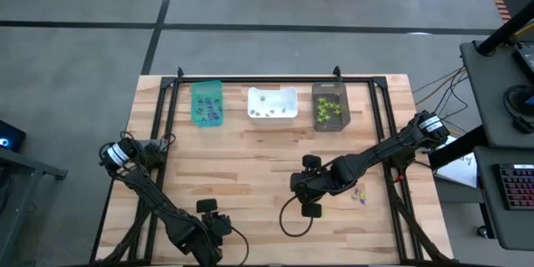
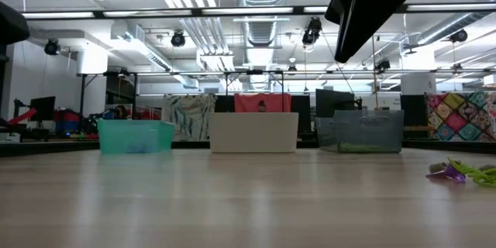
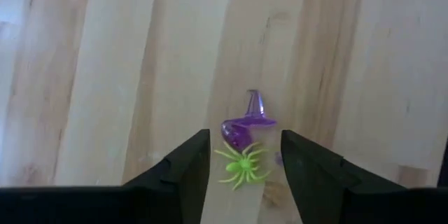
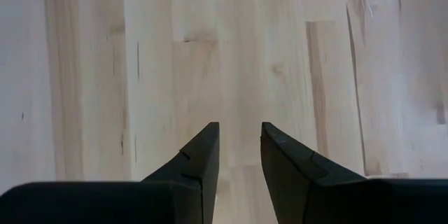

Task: Sort Halloween decoration
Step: Put the purple witch hat toy into the light blue bin

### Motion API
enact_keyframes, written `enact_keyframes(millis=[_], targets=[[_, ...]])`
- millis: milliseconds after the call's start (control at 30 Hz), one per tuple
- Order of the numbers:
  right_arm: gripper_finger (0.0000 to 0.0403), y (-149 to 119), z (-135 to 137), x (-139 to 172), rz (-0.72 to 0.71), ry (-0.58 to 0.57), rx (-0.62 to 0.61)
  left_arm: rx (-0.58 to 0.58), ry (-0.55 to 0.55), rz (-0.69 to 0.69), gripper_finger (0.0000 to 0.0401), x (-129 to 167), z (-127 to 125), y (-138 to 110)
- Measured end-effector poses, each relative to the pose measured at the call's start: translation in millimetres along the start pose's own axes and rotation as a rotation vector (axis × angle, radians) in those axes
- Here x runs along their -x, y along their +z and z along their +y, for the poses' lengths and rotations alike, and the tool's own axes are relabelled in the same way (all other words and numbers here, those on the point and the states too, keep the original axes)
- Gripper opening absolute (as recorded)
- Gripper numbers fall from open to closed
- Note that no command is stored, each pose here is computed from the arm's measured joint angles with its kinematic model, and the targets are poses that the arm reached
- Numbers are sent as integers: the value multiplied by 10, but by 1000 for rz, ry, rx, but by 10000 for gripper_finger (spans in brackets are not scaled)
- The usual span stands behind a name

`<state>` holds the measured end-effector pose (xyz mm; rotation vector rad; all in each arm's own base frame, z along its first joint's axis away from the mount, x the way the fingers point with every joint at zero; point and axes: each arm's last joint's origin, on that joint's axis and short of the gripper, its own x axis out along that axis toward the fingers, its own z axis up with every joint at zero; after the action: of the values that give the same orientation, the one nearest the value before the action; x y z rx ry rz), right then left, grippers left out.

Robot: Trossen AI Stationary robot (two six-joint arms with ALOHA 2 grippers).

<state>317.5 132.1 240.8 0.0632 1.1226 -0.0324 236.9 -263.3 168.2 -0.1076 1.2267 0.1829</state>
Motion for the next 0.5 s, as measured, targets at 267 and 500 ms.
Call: enact_keyframes(millis=[267, 500], targets=[[95, 2, 1, -1, -10, -15, -13, 1, 0, 0, 150, -71, 27, -42], [92, -5, 15, -1, -10, -14, -13, 5, -15, -10, 135, -136, 40, -72]])
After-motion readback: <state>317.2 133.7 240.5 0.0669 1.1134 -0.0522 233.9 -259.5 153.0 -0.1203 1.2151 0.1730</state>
